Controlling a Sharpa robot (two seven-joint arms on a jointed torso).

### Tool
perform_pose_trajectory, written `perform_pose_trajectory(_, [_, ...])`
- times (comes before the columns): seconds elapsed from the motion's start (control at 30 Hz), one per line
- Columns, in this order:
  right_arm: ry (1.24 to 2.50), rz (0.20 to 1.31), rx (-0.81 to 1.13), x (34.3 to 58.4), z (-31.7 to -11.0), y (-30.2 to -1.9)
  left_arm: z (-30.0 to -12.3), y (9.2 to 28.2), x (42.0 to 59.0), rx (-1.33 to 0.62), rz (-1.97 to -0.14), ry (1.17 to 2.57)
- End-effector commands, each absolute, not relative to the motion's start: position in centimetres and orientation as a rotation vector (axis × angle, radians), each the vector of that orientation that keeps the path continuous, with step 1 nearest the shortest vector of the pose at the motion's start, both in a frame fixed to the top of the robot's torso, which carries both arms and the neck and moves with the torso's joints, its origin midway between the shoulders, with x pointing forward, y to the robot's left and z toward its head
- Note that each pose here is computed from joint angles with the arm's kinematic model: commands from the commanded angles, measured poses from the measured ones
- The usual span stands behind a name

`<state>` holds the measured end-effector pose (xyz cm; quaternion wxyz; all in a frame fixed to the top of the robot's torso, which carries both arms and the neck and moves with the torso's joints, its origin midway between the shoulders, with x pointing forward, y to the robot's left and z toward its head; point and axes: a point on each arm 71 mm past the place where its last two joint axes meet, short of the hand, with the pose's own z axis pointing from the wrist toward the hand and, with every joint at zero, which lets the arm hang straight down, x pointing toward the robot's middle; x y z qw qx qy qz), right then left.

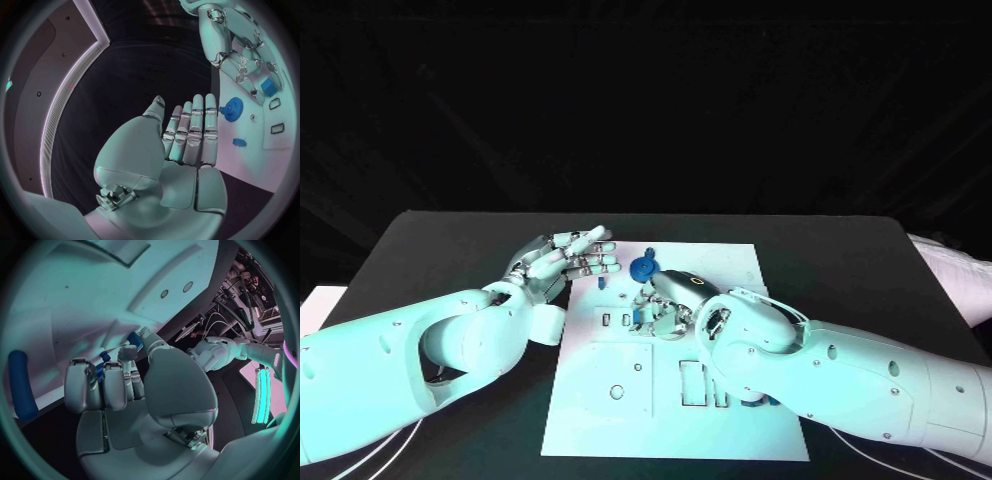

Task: Assemble the parts on the task board

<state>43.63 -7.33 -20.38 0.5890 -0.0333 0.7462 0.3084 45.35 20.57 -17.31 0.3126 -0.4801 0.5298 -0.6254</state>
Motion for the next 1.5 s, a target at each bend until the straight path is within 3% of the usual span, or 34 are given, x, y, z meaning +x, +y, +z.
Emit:
perform_pose_trajectory(0.03, [1.684, 0.755, -0.042, 43.2, -20.2, -7.4, -17.1, 20.4, 45.3, -1.251, -1.678, 1.398])
perform_pose_trajectory(0.4, [1.526, 0.895, 0.013, 41.5, -17.7, -9.4, -17.4, 20.7, 45.5, -1.26, -1.657, 1.412])
perform_pose_trajectory(0.6, [1.379, 1.019, -0.003, 40.9, -14.4, -11.8, -18.5, 20.9, 45.6, -1.119, -1.483, 1.663])
perform_pose_trajectory(0.7, [1.375, 1.057, 0.001, 41.1, -13.2, -13.3, -19.1, 20.9, 45.5, -1.056, -1.379, 1.778])
perform_pose_trajectory(0.83, [1.389, 1.044, 0.022, 41.5, -12.3, -15.5, -19.7, 20.9, 45.5, -0.945, -1.249, 1.949])
perform_pose_trajectory(1.03, [1.429, 1.001, 0.11, 42.8, -12.1, -18.5, -18.7, 21.0, 46.7, -0.719, -0.915, 2.214])
perform_pose_trajectory(1.27, [1.437, 0.967, 0.164, 43.7, -12.4, -20.3, -17.0, 20.5, 48.5, -0.485, -0.598, 2.268])
perform_pose_trajectory(1.5, [1.429, 0.954, 0.23, 44.5, -12.6, -21.4, -16.2, 18.4, 49.7, -0.351, -0.492, 2.264])
